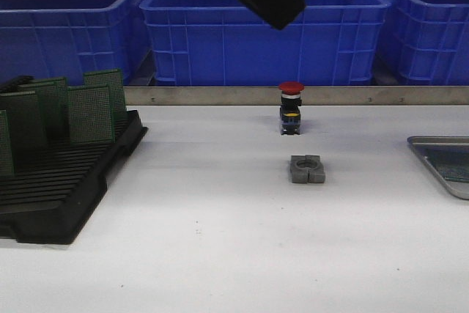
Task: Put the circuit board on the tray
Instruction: 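Lower the left gripper onto another green board in the rack and grasp it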
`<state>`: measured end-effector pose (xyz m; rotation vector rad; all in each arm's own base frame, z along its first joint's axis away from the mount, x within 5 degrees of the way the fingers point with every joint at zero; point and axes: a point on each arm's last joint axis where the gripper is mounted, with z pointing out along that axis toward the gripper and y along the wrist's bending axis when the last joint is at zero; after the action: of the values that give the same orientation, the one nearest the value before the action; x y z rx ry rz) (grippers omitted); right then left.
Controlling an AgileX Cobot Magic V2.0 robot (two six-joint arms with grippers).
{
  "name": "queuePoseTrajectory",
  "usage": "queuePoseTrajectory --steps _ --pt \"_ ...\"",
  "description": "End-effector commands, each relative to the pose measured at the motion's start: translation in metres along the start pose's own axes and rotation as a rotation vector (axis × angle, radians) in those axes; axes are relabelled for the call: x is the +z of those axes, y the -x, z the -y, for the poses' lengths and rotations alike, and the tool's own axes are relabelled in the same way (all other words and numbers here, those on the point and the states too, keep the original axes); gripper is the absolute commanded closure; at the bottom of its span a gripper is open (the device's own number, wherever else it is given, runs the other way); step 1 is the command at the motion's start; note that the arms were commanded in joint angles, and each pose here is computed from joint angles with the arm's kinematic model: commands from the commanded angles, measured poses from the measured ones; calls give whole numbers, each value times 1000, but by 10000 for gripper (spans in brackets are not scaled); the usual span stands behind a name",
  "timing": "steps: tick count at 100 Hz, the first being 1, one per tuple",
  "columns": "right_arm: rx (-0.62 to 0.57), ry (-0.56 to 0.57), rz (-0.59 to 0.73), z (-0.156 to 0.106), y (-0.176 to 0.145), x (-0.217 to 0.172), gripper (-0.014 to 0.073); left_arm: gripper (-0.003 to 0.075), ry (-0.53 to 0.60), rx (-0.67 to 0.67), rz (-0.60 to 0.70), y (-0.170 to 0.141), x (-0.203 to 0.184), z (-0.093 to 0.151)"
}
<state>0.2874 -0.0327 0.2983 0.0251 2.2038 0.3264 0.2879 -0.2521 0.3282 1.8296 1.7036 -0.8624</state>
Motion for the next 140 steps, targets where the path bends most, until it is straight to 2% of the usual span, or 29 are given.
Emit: queuePoseTrajectory --steps 1,15,35,53,68,85,108,140 --pt "-50 -52 147 -13 10 -26 96 133 -26 30 78 22 -20 18" --pt "-72 -87 208 -21 -2 -45 96 133 -29 31 77 22 -20 19" --pt "-73 -82 201 -22 -8 -47 96 134 -22 32 68 21 -20 18" --pt "-73 -84 203 -22 -8 -48 96 175 111 14 -32 12 -51 10" --pt "-73 -85 204 -22 -8 -48 96 207 260 16 -153 -9 -88 2" --pt "-73 -85 204 -22 -8 -48 96 228 379 -54 -270 -45 -121 -17" --pt "-73 -85 204 -22 -8 -48 96 228 401 -110 -354 -90 -134 -45" --pt "-73 -79 199 -22 -8 -47 96 228 429 -49 -449 -123 -125 -77"
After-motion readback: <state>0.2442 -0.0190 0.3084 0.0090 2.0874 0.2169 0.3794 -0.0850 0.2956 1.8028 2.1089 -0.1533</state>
